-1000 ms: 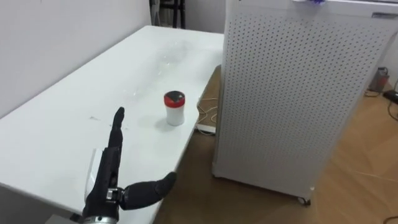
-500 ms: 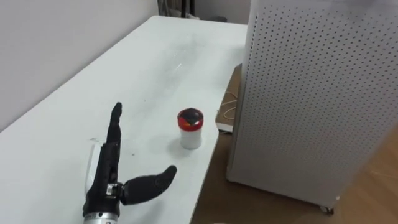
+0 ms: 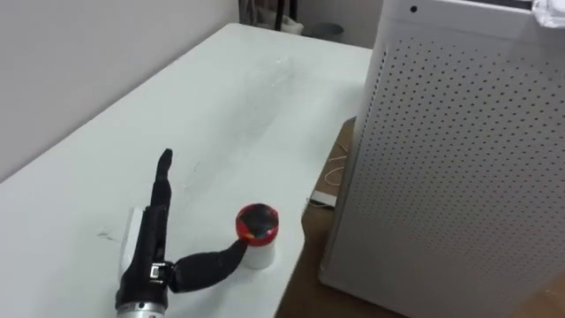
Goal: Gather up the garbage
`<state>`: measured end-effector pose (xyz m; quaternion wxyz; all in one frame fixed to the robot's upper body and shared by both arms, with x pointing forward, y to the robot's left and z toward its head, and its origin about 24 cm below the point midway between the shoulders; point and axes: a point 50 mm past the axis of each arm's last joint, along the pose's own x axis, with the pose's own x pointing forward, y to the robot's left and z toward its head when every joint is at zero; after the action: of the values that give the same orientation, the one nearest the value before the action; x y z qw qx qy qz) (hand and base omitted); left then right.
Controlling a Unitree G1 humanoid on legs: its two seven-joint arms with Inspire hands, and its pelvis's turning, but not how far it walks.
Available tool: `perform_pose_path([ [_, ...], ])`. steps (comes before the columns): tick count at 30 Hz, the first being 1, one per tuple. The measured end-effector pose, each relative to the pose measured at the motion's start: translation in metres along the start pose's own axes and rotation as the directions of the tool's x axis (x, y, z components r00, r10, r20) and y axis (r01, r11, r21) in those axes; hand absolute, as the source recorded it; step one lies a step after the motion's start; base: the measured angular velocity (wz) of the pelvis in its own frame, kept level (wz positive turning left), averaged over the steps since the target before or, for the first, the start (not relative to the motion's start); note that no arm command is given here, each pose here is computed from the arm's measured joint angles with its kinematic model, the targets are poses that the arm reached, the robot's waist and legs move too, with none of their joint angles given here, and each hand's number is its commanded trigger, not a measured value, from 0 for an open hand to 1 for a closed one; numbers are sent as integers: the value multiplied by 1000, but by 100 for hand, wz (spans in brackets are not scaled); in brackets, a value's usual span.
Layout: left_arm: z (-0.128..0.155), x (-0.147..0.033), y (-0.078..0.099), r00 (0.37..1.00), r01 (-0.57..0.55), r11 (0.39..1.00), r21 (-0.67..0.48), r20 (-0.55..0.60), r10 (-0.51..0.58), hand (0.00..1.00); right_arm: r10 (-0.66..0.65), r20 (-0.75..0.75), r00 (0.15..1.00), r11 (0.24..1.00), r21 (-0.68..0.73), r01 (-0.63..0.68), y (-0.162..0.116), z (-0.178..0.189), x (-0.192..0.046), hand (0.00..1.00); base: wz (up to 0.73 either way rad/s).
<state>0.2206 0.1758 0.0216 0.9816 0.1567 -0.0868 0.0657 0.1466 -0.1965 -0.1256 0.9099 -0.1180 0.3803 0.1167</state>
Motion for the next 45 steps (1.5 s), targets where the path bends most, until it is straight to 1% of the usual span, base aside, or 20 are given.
perform_pose_path([
  [3,1,0,-7,1000,30,999,-13,2,-30,0,-15,-24,1000,1000,7,15,-2,-5,0,100,43],
  [7,-4,-9,-11,998,51,999,-13,-30,-52,0,-3,-18,1000,1000,-14,2,-8,0,2,100,8],
  [13,-11,-14,-16,994,90,996,-29,-66,-92,0,47,-29,998,998,-30,-48,-1,-4,0,100,6],
  [15,-11,-16,-20,989,128,991,-33,-69,-130,0,55,-28,998,998,-40,-56,0,-4,0,100,-5],
  [19,-12,-18,-23,981,178,984,-30,-75,-180,0,78,-26,997,996,-31,-79,3,-3,0,100,-8],
  [24,-18,-22,-29,962,251,967,-32,-104,-253,0,102,-24,994,994,-29,-103,8,-3,1,100,-9],
  [29,-18,-23,-32,950,294,955,-36,-102,-296,0,104,-25,994,994,-39,-105,8,-3,1,100,-1],
  [33,-18,-23,-33,943,315,948,-34,-101,-317,0,107,-28,994,993,-55,-108,8,-3,1,100,0],
  [45,-25,-26,-34,939,312,949,-41,-140,-315,0,109,-28,994,992,-53,-111,9,-3,1,100,0],
])
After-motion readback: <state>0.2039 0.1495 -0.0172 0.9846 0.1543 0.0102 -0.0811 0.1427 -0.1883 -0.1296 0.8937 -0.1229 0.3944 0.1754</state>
